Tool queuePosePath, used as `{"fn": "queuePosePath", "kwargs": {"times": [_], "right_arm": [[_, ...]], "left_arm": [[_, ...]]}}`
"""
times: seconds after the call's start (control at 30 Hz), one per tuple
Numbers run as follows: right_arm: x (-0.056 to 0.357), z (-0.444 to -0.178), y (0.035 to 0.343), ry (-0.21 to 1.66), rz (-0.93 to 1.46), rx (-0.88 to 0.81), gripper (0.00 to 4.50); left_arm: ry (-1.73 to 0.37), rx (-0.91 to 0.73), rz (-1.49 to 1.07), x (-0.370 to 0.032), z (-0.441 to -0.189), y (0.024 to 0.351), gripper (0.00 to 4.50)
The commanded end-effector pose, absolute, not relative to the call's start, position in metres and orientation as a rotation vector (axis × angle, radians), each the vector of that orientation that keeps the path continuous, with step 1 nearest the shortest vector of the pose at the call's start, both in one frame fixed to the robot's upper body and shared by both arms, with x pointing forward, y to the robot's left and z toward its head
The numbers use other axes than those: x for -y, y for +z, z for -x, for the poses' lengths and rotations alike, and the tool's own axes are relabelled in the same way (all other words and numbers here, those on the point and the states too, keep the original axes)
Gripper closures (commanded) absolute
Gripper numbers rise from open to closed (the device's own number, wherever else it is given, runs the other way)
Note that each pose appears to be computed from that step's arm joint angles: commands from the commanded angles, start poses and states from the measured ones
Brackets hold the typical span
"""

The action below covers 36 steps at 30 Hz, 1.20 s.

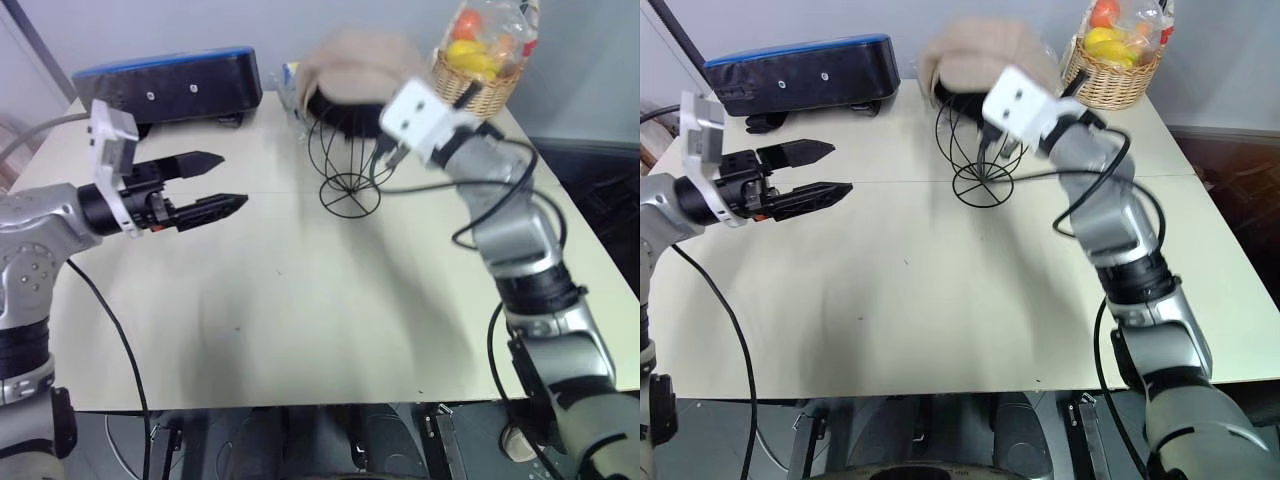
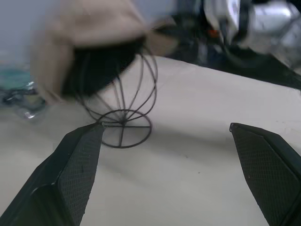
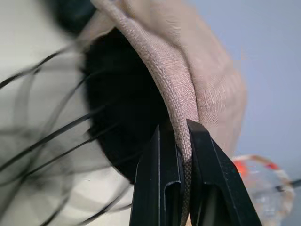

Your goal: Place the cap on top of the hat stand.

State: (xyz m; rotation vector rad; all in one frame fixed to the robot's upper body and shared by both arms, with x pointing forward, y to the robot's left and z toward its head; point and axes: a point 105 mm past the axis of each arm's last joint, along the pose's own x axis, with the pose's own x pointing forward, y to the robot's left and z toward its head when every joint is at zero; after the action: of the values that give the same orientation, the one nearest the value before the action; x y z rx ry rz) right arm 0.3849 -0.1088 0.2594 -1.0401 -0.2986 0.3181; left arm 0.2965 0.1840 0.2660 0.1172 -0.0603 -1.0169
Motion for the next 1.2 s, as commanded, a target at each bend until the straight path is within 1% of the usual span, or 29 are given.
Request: {"fn": "queuePosePath", "kwargs": {"times": [0.03, 0.13, 0.2, 0.27, 0.4, 0.57, 0.67, 0.8, 0.83, 0.87, 0.9, 1.0, 1.1, 1.2], "right_arm": [[0.084, -0.357, 0.24, 0.419, 1.185, 0.388, 4.48], [0.081, -0.353, 0.209, 0.46, 1.317, 0.373, 4.48], [0.08, -0.356, 0.2, 0.448, 1.432, 0.401, 4.48], [0.079, -0.361, 0.197, 0.424, 1.533, 0.438, 4.48], [0.074, -0.367, 0.193, 0.422, 1.509, 0.428, 4.48], [0.073, -0.363, 0.197, 0.419, 1.48, 0.437, 4.48], [0.079, -0.359, 0.197, 0.422, 1.45, 0.419, 3.47], [0.085, -0.353, 0.195, 0.426, 1.454, 0.4, 1.29], [0.087, -0.351, 0.195, 0.424, 1.456, 0.395, 0.92], [0.089, -0.35, 0.195, 0.42, 1.46, 0.388, 0.25], [0.093, -0.347, 0.195, 0.417, 1.449, 0.374, 0.07], [0.109, -0.331, 0.201, 0.412, 1.433, 0.362, 0.07], [0.119, -0.306, 0.201, 0.515, 1.34, 0.338, 0.07], [0.146, -0.286, 0.201, 0.591, 1.17, 0.22, 0.07]], "left_arm": [[-1.006, 0.107, -0.161, -0.187, -0.29, 0.279, 0.0], [-1.009, 0.102, -0.163, -0.187, -0.29, 0.278, 0.0], [-1.016, 0.1, -0.168, -0.186, -0.292, 0.278, 0.0], [-1.026, 0.101, -0.17, -0.184, -0.294, 0.278, 0.0], [-1.048, 0.096, -0.182, -0.18, -0.297, 0.279, 0.0], [-1.082, 0.075, -0.205, -0.176, -0.297, 0.273, 0.0], [-1.1, 0.068, -0.217, -0.173, -0.298, 0.269, 0.0], [-1.115, 0.071, -0.224, -0.171, -0.302, 0.27, 0.0], [-1.119, 0.073, -0.224, -0.17, -0.303, 0.27, 0.0], [-1.122, 0.074, -0.225, -0.17, -0.304, 0.271, 0.0], [-1.126, 0.075, -0.226, -0.169, -0.304, 0.272, 0.0], [-1.134, 0.072, -0.228, -0.168, -0.306, 0.272, 0.0], [-1.136, 0.063, -0.233, -0.17, -0.308, 0.269, 0.0], [-1.125, 0.053, -0.238, -0.174, -0.311, 0.267, 0.0]]}}
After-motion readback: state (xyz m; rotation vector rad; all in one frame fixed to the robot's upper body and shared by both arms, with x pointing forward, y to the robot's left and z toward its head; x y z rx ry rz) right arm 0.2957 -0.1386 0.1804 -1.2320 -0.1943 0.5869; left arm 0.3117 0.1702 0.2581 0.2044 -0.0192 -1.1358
